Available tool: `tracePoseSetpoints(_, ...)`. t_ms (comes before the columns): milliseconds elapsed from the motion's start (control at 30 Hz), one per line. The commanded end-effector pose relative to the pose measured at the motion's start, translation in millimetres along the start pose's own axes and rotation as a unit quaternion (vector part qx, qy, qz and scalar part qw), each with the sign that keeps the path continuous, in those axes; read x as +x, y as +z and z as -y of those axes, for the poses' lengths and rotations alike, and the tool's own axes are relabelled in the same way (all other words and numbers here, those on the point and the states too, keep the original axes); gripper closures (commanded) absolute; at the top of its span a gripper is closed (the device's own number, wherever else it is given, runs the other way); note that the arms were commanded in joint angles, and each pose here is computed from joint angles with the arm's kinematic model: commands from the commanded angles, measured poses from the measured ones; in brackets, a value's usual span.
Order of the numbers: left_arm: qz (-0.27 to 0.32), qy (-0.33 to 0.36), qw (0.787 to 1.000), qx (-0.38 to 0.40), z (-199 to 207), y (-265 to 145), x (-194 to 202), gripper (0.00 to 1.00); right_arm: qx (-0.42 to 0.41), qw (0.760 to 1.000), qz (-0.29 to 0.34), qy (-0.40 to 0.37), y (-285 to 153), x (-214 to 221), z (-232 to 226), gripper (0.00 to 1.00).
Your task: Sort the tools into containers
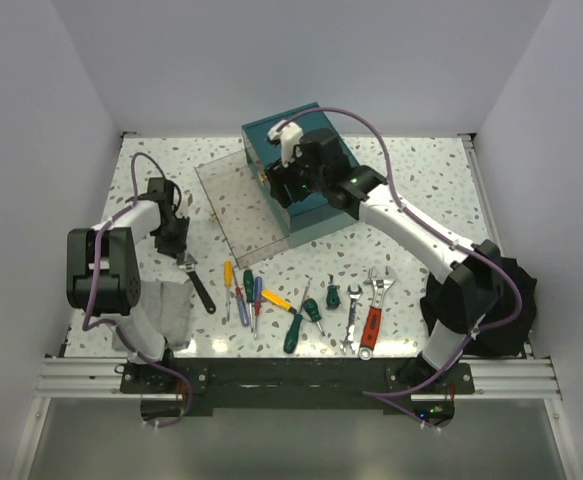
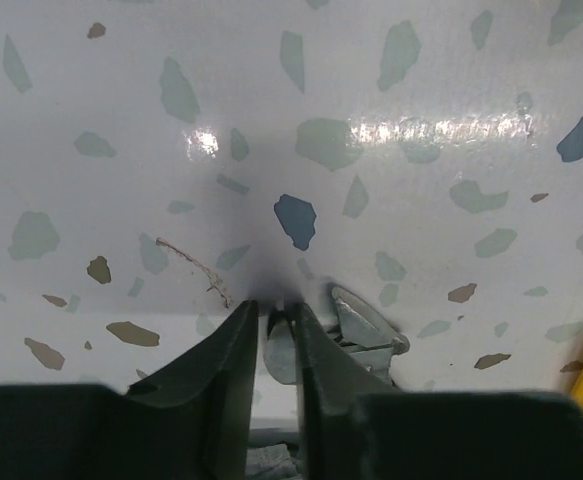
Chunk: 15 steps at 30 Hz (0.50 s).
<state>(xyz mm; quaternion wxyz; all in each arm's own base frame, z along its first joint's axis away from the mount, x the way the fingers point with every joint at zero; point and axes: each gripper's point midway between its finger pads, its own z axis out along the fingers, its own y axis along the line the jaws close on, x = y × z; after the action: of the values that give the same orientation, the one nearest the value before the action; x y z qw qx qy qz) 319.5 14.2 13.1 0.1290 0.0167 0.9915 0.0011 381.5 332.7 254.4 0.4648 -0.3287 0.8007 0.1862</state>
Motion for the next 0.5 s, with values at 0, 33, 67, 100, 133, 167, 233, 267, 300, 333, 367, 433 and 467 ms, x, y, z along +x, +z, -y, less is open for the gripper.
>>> tracePoseSetpoints(0, -0.049, 0.009, 0.998, 0.049, 14, 10, 24, 0.80, -0.063, 0.998, -0.009, 0.001, 24, 5, -50, 0.36)
tracePoseSetpoints(33, -0.053, 0.010, 0.997, 0.058, 14, 10, 26, 0.83, -0.082, 0.997, -0.013, -0.001, 28, 9, -59, 0.36)
tracePoseSetpoints(67, -0.054, 0.006, 0.996, 0.068, 15, 9, 26, 0.90, -0.098, 0.995, -0.027, 0.016, 37, 18, -69, 0.35)
tracePoseSetpoints(100, -0.049, -0.002, 0.994, 0.095, 21, 6, 25, 0.93, -0.118, 0.992, -0.036, 0.017, 41, 24, -82, 0.35)
tracePoseSetpoints(133, -0.041, -0.014, 0.994, 0.103, 15, 5, 21, 0.97, -0.137, 0.989, -0.046, 0.022, 45, 31, -91, 0.34)
tracePoseSetpoints(167, -0.029, -0.022, 0.994, 0.104, 11, 2, 14, 1.00, -0.177, 0.982, -0.059, 0.030, 50, 39, -107, 0.34)
tracePoseSetpoints(233, 0.002, -0.030, 0.991, 0.128, 6, -7, 2, 1.00, -0.223, 0.972, -0.065, 0.030, 53, 44, -130, 0.34)
tracePoseSetpoints(267, 0.018, -0.029, 0.991, 0.129, 2, -12, -6, 1.00, -0.242, 0.968, -0.062, 0.030, 54, 40, -138, 0.33)
tracePoseSetpoints(300, 0.039, -0.029, 0.988, 0.147, 2, -20, -13, 1.00, -0.273, 0.959, -0.072, 0.033, 57, 47, -152, 0.32)
tracePoseSetpoints(333, 0.055, -0.016, 0.985, 0.161, 3, -25, -18, 1.00, -0.287, 0.955, -0.071, 0.034, 59, 46, -159, 0.32)
tracePoseSetpoints(367, 0.068, -0.012, 0.982, 0.173, 5, -30, -21, 1.00, -0.299, 0.951, -0.065, 0.038, 61, 39, -166, 0.32)
tracePoseSetpoints(433, 0.090, -0.008, 0.977, 0.192, 8, -40, -25, 1.00, -0.324, 0.942, -0.071, 0.043, 69, 43, -181, 0.32)
tracePoseSetpoints(467, 0.096, -0.008, 0.975, 0.200, 9, -42, -25, 1.00, -0.329, 0.941, -0.063, 0.044, 69, 34, -187, 0.32)
